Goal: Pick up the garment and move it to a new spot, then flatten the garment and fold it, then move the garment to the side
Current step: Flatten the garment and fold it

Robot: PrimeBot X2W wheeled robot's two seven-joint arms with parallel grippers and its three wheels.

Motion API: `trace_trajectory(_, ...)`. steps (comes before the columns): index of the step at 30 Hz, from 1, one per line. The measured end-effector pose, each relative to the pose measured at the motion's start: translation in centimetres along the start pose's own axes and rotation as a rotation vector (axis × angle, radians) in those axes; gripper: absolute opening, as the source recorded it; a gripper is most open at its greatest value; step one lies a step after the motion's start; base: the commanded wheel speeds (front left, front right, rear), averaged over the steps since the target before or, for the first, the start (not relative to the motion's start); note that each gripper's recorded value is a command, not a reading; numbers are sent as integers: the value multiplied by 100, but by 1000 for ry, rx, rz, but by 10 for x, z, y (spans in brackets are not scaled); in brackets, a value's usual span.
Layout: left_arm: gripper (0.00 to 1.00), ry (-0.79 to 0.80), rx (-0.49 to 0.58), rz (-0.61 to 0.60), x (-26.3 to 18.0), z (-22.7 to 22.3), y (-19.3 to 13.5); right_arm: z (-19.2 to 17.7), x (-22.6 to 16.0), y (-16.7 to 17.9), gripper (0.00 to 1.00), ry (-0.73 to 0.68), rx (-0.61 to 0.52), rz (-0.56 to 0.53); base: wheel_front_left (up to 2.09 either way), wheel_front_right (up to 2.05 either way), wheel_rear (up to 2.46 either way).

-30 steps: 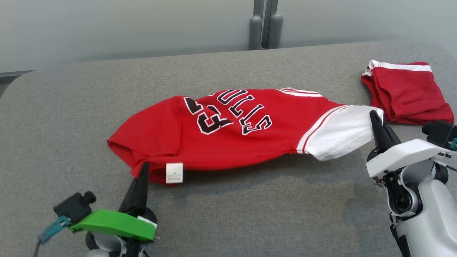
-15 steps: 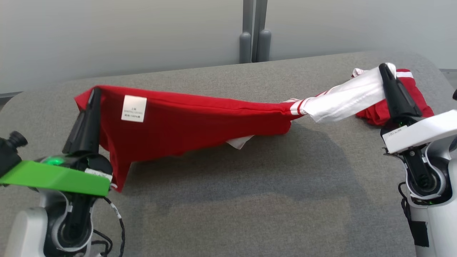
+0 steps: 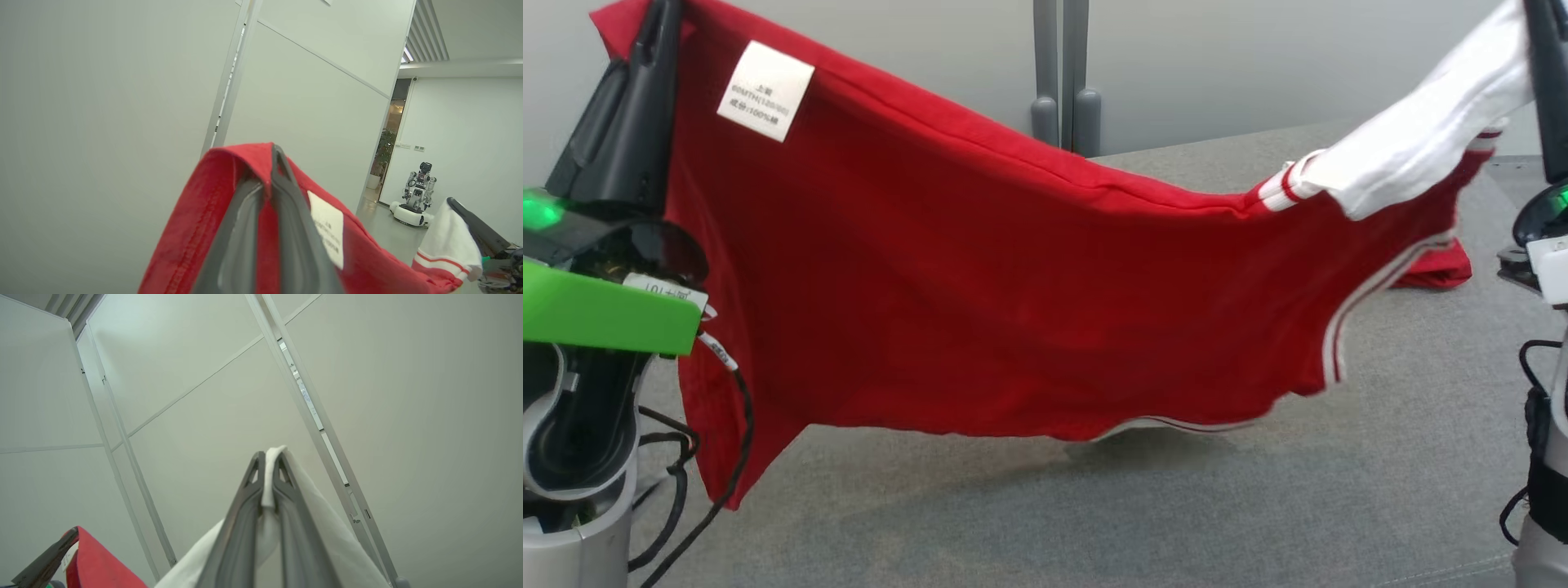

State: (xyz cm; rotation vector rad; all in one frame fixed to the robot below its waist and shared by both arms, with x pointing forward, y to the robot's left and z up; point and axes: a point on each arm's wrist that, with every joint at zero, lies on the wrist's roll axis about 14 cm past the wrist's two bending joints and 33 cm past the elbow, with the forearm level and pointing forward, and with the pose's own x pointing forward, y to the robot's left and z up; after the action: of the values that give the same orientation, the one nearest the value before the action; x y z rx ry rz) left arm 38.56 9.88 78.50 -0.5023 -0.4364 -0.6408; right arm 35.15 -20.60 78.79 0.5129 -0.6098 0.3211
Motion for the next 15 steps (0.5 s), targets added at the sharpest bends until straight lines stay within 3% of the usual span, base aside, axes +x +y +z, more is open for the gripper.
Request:
trace_trajectory(5,0,90,-10,-2,8,-15,3,17,1,3,0,-28,-26,8,0,0,0)
trace_trajectory(15,0,329,-21,110,32,-73,64,-22,45,-26,0,59,-26,-40,0,0,0)
